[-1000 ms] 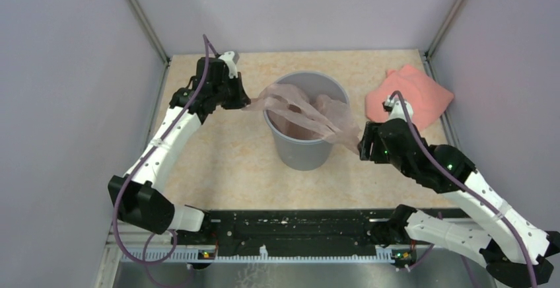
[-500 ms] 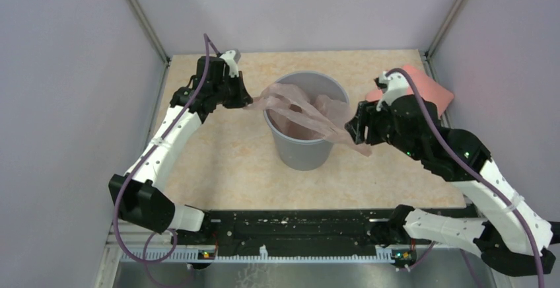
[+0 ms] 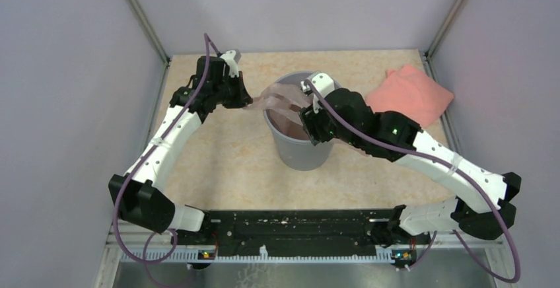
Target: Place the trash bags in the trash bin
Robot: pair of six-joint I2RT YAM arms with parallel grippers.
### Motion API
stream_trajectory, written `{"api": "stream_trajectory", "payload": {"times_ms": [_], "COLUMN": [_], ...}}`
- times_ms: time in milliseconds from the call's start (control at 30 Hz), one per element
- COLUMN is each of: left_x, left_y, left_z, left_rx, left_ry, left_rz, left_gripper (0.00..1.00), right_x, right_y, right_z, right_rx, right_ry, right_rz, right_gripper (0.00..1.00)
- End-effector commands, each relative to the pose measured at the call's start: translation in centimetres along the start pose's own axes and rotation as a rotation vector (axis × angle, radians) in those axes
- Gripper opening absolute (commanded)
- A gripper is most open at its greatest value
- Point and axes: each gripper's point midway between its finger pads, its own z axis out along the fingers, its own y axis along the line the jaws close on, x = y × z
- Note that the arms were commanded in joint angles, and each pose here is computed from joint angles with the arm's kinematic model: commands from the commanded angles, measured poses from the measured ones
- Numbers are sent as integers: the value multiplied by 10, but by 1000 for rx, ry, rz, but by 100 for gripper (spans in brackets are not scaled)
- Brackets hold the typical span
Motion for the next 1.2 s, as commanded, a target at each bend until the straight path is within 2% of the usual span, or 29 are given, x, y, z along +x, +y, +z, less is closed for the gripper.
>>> {"api": "stream_trajectory", "payload": {"times_ms": [0, 400, 500, 600, 733, 833, 1000, 1167], "left_x": [-20, -19, -19, -19, -20, -21, -22, -22], "left_y": [-9, -10, -11, -11, -11, -11, -10, -9], "left_z": [-8, -7, -6, -6, -6, -5, -3, 1], "left_rx": [30, 40, 42, 44, 45, 45, 40, 35], "left_ry": [-53, -45, -44, -44, -48, -50, -50, -47], "left_rz": [29, 31, 31, 32, 33, 33, 31, 25], "left_gripper": [0, 0, 0, 0, 0, 0, 0, 0], "right_x": [-26, -3, -1, -2, -11, -21, -27, -16], "right_y": [-2, 4, 3, 1, 1, 11, 39, 64], "right_z": [3, 41, 44, 46, 40, 29, 8, -5], "right_rx": [22, 56, 66, 86, 93, 61, -58, -187], "right_ry": [-89, 0, 8, 9, -4, -28, -58, -54], "right_rz": [-56, -128, -130, -132, -112, -105, -90, -66], "right_gripper": [55, 55, 52, 42, 15, 2, 0, 0]}}
